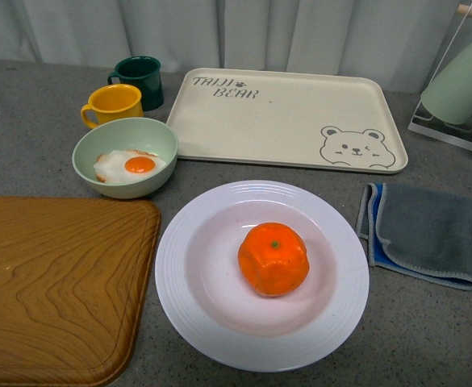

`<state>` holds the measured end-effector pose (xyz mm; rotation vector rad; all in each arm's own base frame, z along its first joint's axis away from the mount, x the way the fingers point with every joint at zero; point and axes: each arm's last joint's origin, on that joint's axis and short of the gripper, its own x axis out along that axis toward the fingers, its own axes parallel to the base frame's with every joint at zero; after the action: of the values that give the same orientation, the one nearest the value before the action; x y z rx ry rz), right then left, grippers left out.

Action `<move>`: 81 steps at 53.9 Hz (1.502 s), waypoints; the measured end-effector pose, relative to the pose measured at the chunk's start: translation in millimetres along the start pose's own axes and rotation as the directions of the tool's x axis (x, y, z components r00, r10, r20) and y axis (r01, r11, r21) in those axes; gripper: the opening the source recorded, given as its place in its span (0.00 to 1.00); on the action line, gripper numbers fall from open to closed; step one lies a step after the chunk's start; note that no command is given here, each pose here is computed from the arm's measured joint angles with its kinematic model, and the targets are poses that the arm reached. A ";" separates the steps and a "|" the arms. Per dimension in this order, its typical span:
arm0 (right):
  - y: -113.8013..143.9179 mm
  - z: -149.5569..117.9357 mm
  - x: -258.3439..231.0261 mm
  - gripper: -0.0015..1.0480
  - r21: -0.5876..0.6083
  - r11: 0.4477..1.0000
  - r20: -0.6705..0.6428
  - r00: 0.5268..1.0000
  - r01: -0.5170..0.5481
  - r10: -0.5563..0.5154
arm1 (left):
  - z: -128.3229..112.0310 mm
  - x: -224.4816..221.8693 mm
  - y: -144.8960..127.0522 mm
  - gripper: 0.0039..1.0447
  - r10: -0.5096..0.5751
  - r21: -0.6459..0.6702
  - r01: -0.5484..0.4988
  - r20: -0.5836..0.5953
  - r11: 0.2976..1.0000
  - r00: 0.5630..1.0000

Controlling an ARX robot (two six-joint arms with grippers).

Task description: Place orange and plate with both arms

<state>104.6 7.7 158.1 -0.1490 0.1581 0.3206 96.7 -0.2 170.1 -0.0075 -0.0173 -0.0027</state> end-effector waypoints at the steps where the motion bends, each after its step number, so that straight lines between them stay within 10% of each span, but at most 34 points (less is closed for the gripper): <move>1: 1.1 0.0 2.7 0.91 0.000 1.000 -0.016 1.000 -0.023 0.023 | 0.0 0.0 0.0 0.48 0.000 0.000 0.000 0.000 1.000 1.000; 18: 10.5 -0.4 69.9 0.91 0.296 0.949 -0.366 0.905 -0.110 0.219 | 0.0 0.0 0.0 0.96 0.000 0.003 0.000 0.000 1.000 1.000; 47: 10.5 -44.5 148.8 0.91 0.530 0.843 -0.665 0.663 0.096 0.343 | 0.0 0.0 0.0 0.94 0.000 0.003 0.000 0.000 1.000 1.000; 81: 26.6 -76.5 215.4 0.91 0.696 0.671 -0.667 0.576 0.255 0.473 | 0.0 0.0 0.0 0.94 0.000 0.003 0.000 0.000 1.000 1.000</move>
<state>287.8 84.5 41.9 0.5798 1.2574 0.2804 96.7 -0.2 170.1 -0.0048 -0.0177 -0.0027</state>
